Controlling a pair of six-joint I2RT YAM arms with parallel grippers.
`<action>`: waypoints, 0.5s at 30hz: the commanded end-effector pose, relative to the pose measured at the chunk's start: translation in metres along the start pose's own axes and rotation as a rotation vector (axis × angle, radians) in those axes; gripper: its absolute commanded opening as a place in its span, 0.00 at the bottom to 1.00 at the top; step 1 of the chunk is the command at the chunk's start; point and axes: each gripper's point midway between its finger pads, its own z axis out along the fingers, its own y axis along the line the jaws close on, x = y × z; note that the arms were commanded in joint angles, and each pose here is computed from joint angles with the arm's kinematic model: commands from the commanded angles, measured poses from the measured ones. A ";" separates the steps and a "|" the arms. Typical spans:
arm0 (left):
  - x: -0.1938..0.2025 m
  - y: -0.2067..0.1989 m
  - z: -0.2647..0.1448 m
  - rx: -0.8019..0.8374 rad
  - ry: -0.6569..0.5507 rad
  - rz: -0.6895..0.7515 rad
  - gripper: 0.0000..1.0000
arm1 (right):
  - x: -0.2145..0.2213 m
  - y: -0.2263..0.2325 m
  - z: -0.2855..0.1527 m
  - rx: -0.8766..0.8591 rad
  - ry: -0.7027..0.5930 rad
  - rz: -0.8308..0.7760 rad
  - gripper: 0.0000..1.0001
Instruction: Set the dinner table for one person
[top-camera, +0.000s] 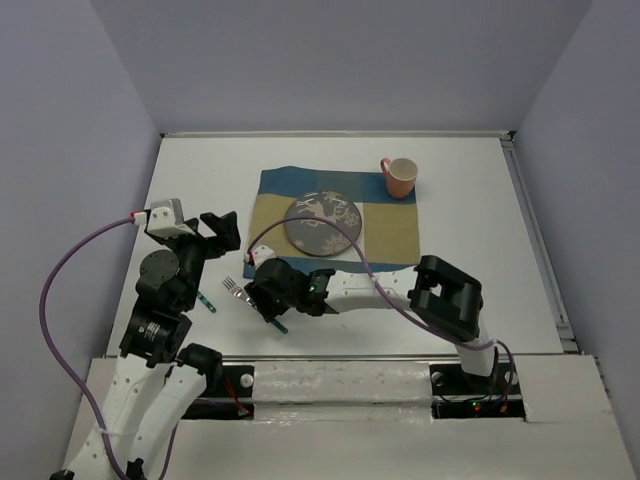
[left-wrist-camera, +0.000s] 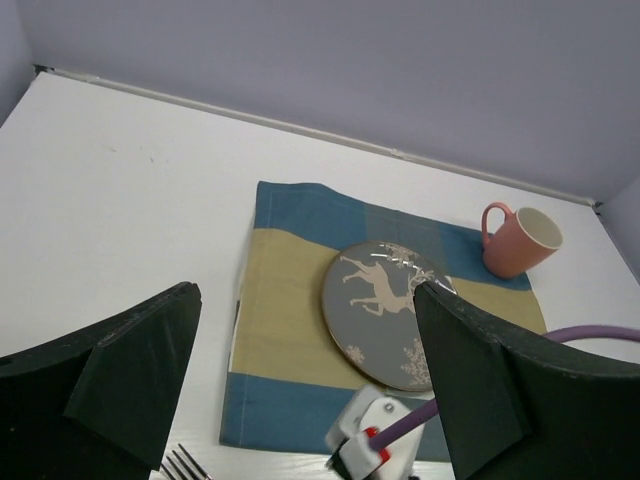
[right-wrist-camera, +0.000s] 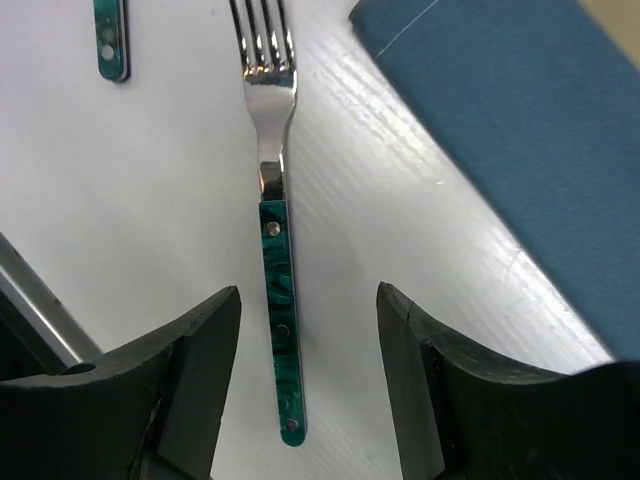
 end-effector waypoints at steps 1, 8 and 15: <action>-0.017 0.004 -0.003 -0.019 -0.063 -0.001 0.99 | 0.000 0.007 0.006 0.054 0.018 -0.092 0.61; -0.023 -0.001 -0.010 0.012 -0.085 -0.012 0.99 | 0.012 0.020 0.017 0.077 0.049 -0.143 0.49; -0.024 -0.005 -0.013 0.032 -0.089 -0.013 0.99 | 0.013 0.025 0.022 0.111 0.039 -0.135 0.04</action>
